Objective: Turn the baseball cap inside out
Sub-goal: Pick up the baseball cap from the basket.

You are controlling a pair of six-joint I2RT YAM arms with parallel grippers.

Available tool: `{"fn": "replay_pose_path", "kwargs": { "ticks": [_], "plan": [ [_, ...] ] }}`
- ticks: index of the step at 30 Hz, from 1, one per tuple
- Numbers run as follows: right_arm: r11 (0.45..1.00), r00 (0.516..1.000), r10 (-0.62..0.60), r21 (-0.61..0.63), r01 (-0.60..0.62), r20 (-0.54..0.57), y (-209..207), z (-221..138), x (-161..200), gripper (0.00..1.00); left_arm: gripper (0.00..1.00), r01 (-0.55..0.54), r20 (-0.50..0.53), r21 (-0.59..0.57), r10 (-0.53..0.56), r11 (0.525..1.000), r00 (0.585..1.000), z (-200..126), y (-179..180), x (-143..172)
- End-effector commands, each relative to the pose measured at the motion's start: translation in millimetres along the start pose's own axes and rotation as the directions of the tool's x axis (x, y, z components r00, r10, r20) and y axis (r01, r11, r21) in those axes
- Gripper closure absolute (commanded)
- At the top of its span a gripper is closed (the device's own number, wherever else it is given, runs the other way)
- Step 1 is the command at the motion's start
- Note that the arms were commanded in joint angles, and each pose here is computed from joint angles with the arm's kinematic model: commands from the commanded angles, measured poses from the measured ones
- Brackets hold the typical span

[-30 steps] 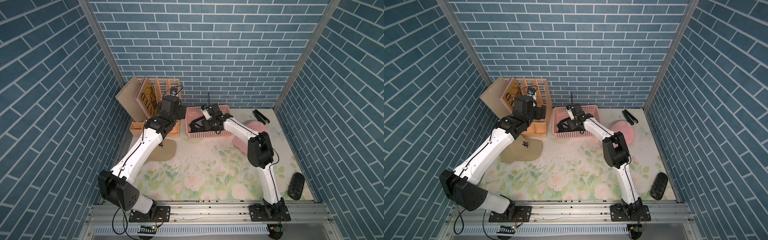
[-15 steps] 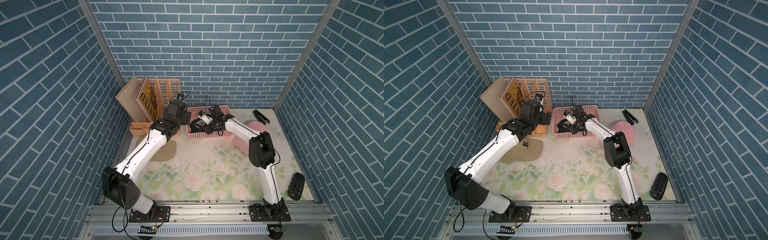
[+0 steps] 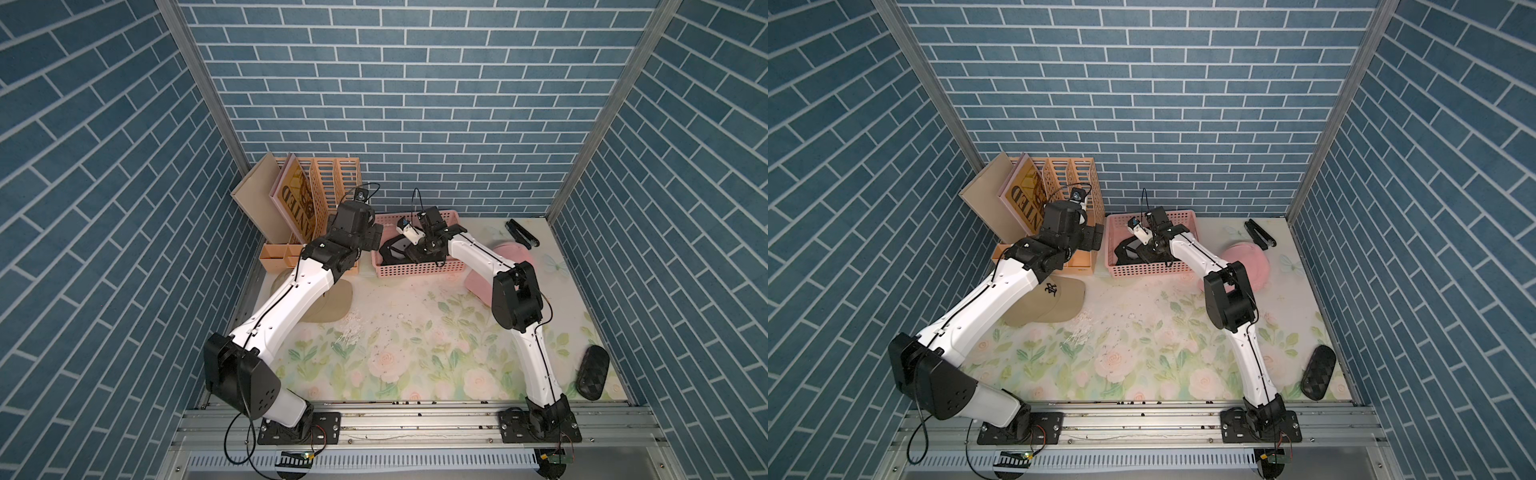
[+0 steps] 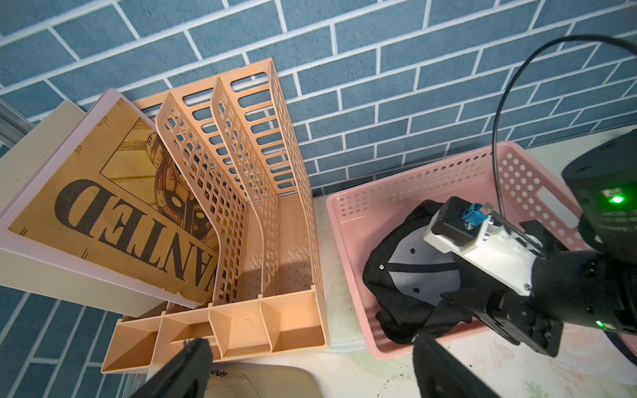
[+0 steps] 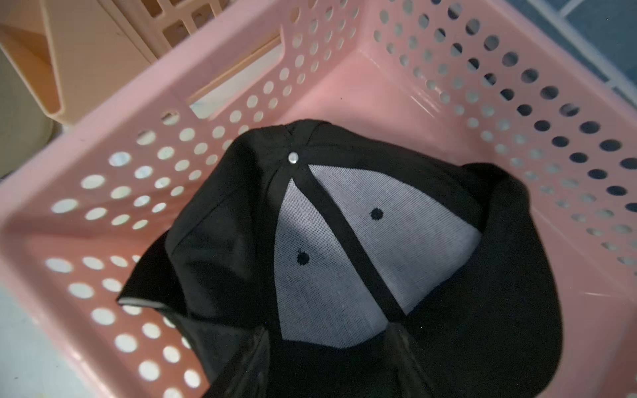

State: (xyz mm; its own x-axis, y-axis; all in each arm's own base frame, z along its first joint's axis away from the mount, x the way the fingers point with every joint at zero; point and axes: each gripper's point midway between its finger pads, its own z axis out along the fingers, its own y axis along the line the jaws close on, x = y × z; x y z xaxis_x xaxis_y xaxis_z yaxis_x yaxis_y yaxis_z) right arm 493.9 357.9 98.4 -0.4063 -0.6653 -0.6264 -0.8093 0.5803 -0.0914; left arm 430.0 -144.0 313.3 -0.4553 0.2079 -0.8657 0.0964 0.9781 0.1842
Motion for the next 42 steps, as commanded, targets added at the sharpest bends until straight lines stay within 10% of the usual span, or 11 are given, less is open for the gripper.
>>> {"fn": "replay_pose_path", "kwargs": {
  "ticks": [1, 9, 29, 42],
  "plan": [
    [0.997, 0.997, 0.054, 0.056, -0.057, 0.057, -20, 3, -8, 0.4, 0.04, -0.004, -0.002, 0.008, 0.004, 1.0, 1.0, 0, -3, -3],
    [0.898, 0.922, 0.33, 0.233, -0.372, 0.2, -89, -6, -14, 0.35, 0.05, -0.001, -0.021, 0.012, 0.002, 1.0, 1.0, 8, -9, 1],
    [0.865, 0.896, 0.412, 0.239, -0.442, 0.166, -95, 54, 8, 0.26, 0.05, -0.031, -0.038, 0.047, 0.033, 0.998, 0.999, 14, -29, 6],
    [0.879, 0.893, 0.408, 0.183, -0.44, 0.187, -84, 54, 8, 0.93, 0.07, -0.041, -0.039, 0.073, 0.044, 0.996, 0.998, 13, -40, 8]
  ]
}}
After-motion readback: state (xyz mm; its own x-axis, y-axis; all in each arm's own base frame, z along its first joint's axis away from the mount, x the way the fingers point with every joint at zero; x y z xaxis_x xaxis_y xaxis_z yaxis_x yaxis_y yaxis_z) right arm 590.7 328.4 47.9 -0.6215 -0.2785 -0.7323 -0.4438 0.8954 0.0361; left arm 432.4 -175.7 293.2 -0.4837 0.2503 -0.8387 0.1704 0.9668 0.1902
